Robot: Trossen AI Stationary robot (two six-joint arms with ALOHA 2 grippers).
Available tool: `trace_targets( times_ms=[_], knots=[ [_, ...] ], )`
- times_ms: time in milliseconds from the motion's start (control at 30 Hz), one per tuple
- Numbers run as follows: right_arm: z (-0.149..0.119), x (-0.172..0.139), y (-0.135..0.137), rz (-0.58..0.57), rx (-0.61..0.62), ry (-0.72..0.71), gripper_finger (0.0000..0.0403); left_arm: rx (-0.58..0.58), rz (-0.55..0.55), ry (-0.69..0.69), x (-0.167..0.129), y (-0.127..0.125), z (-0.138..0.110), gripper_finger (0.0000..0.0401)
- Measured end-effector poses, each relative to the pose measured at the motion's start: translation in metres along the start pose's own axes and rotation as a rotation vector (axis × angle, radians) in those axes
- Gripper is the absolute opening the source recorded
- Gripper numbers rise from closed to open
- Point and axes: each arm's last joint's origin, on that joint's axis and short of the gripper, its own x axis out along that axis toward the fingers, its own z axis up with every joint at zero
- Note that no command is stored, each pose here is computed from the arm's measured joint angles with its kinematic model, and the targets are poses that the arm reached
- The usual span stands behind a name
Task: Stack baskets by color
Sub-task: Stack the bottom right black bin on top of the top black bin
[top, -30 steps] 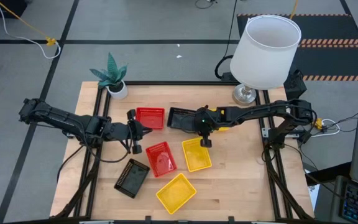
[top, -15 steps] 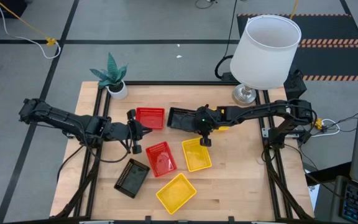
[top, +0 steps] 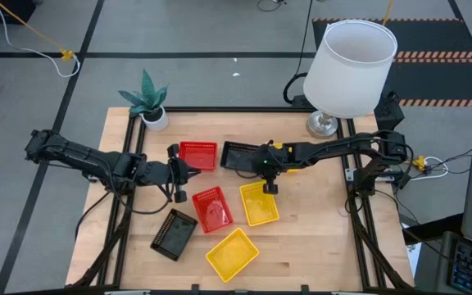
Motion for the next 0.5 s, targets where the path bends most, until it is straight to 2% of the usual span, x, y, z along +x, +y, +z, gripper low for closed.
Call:
trace_targets(
  times_ms=[367, 500],
  knots=[
    [-0.0012, -0.0004, -0.0066, -0.021, 0.017, 0.006, 0.0002, 0.007, -0.001, 0.002, 0.0001, -0.0001, -0.0002, 0.0026],
    [-0.0013, -0.0005, -0.0079, -0.068, 0.017, 0.011, 0.0002, 0.006, -0.001, 0.002, 0.0000, 0.0000, -0.0002, 0.0026]
  ],
)
